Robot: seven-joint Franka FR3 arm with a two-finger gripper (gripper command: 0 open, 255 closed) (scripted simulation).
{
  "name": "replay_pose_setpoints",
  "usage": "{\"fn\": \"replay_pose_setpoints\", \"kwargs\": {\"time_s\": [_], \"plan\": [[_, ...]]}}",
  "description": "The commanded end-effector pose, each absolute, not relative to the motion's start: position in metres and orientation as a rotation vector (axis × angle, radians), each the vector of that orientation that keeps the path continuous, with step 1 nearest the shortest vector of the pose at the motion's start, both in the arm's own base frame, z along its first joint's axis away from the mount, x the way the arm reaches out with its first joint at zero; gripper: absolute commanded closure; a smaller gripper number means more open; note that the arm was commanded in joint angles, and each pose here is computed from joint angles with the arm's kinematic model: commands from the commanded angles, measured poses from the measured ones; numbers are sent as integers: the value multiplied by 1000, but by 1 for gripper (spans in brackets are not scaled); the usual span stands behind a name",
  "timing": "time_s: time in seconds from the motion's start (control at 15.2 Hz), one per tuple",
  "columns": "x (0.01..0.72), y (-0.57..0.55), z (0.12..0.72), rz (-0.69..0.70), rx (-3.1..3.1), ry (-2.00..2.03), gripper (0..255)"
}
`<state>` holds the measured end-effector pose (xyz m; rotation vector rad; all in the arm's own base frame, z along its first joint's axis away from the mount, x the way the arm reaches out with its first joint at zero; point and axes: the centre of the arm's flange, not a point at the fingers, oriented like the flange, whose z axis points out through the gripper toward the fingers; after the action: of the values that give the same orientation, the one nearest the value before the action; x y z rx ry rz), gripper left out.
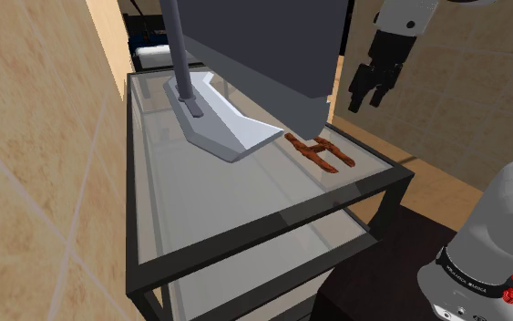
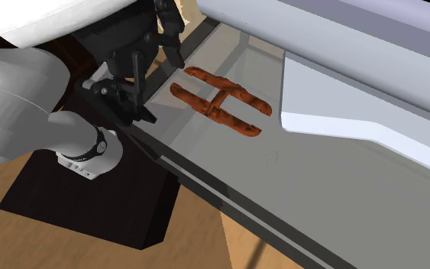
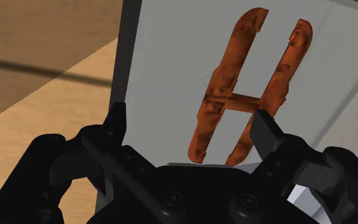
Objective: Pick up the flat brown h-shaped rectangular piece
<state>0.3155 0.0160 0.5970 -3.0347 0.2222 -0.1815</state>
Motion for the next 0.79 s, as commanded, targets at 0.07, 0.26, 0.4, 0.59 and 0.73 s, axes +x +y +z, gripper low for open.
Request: {"fn": "replay_pose_setpoints", "kwargs": {"time_s": [0.07, 0.26, 0.4, 0.59, 0.73], "plan": [[323, 22, 588, -164, -3029, 215, 0], [346, 41, 561, -112, -3011, 196, 0], [361, 55, 543, -78, -2998, 182, 0], [365, 58, 528, -68, -2994, 179, 0], [365, 58, 517, -68, -2994, 179, 0]]}}
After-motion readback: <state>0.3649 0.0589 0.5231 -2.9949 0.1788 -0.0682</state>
